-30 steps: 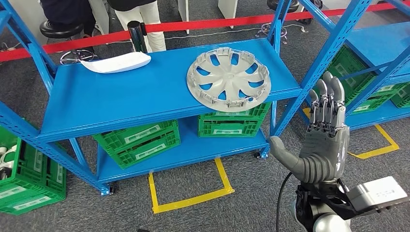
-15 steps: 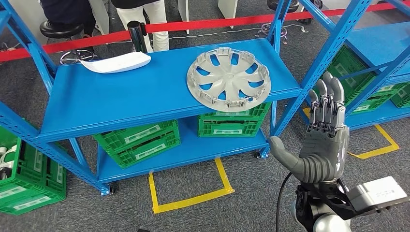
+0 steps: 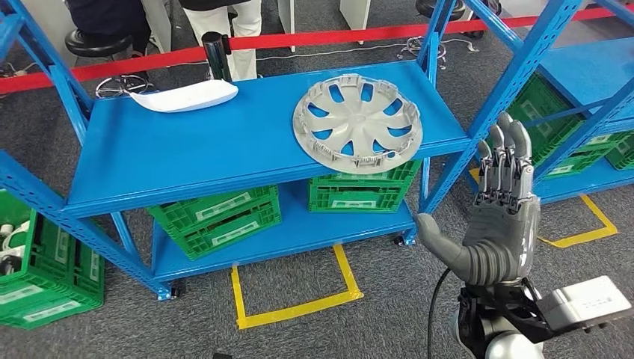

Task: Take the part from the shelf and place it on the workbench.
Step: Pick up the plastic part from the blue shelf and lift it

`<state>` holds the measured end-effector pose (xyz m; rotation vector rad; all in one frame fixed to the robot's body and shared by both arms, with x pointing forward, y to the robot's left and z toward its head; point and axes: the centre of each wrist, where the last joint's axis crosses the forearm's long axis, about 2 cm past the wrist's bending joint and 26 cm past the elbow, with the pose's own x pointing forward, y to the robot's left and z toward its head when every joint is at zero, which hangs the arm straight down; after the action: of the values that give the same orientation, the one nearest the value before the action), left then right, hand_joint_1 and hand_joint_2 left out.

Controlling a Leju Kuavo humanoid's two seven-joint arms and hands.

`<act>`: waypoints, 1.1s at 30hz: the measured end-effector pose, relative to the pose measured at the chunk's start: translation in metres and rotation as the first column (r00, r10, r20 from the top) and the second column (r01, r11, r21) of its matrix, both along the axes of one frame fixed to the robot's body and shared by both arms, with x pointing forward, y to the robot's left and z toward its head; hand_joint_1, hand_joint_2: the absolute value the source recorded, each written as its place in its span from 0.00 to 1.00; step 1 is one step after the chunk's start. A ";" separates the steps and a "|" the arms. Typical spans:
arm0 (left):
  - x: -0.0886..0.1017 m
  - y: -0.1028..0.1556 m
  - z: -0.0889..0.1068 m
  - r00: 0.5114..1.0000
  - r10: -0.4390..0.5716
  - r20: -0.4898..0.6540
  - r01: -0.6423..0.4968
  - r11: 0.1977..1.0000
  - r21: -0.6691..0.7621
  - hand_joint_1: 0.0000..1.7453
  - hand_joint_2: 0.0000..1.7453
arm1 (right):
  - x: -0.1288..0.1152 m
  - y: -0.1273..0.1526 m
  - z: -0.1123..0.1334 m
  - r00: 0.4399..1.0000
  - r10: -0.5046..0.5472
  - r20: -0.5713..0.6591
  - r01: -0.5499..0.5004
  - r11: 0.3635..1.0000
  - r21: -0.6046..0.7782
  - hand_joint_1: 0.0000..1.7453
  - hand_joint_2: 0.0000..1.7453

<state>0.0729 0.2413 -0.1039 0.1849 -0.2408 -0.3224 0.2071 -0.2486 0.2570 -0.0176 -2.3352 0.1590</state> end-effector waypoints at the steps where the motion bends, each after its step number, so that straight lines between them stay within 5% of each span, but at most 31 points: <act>1: 0.000 0.000 0.000 1.000 0.000 -0.001 0.000 1.000 0.000 0.00 0.00 | 0.000 0.000 -0.001 1.000 0.000 -0.003 0.000 1.000 0.000 0.00 1.00; 33: 0.002 0.001 0.000 1.000 -0.004 -0.002 0.004 1.000 -0.004 0.00 0.00 | -0.001 0.000 -0.003 1.000 0.004 -0.015 -0.004 1.000 0.001 0.00 1.00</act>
<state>0.0745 0.2424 -0.1038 0.1807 -0.2401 -0.3257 0.2063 -0.2483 0.2541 -0.0114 -2.3208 0.1595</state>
